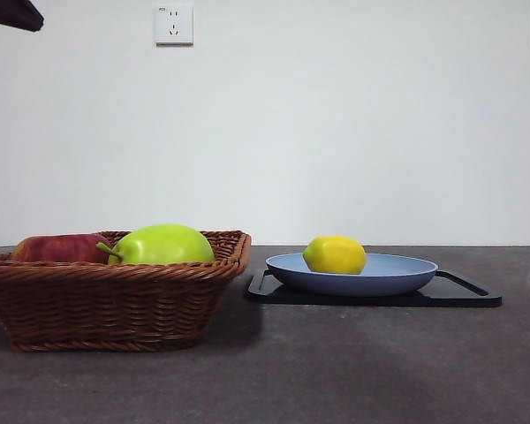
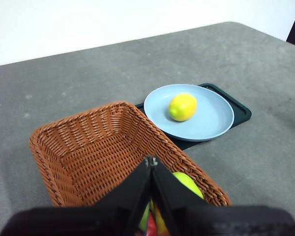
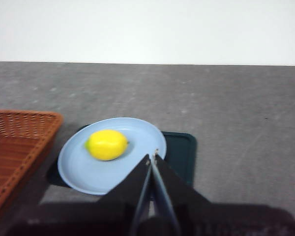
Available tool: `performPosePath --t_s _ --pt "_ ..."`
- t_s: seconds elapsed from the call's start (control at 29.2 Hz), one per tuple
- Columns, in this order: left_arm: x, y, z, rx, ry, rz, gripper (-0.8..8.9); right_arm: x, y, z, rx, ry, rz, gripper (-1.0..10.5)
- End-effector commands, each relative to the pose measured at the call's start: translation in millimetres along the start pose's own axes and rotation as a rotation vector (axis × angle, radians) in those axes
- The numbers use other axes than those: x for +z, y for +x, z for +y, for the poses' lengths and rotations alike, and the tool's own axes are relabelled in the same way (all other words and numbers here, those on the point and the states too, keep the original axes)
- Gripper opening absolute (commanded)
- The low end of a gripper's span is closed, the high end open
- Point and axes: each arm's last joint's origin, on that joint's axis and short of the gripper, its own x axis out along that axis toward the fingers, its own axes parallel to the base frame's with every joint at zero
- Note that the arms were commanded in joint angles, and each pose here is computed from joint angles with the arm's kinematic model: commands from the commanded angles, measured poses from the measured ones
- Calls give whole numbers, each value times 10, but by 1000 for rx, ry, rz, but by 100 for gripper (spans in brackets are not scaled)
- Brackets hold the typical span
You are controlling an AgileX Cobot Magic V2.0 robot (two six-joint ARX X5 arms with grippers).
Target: Take the lemon from the basket,put the lemon in the plate,hand out the plate
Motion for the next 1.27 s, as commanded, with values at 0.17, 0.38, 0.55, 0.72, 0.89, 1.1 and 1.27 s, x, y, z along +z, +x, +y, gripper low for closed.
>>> performPosePath --t_s 0.17,0.38,0.55,0.72,0.89,1.1,1.27 --pt "9 -78 -11 -10 -1 -23 8 18 -4 1 -19 16 -13 4" --pt "-115 -468 107 197 124 -100 8 19 -6 -1 -24 17 -15 4" --pt "-316 -509 254 389 102 -239 8 20 -7 -1 -24 17 -15 4" --pt "-626 -396 373 456 85 -280 8 19 -6 -1 -25 17 -15 4" --pt "-989 -238 470 481 37 -226 8 19 -6 -1 -24 17 -15 4" --pt "-1278 -117 525 487 -27 -168 8 20 -7 -2 -25 17 -15 4" --pt "-1385 -75 539 483 -39 -137 8 19 -6 -1 -25 17 -15 4"
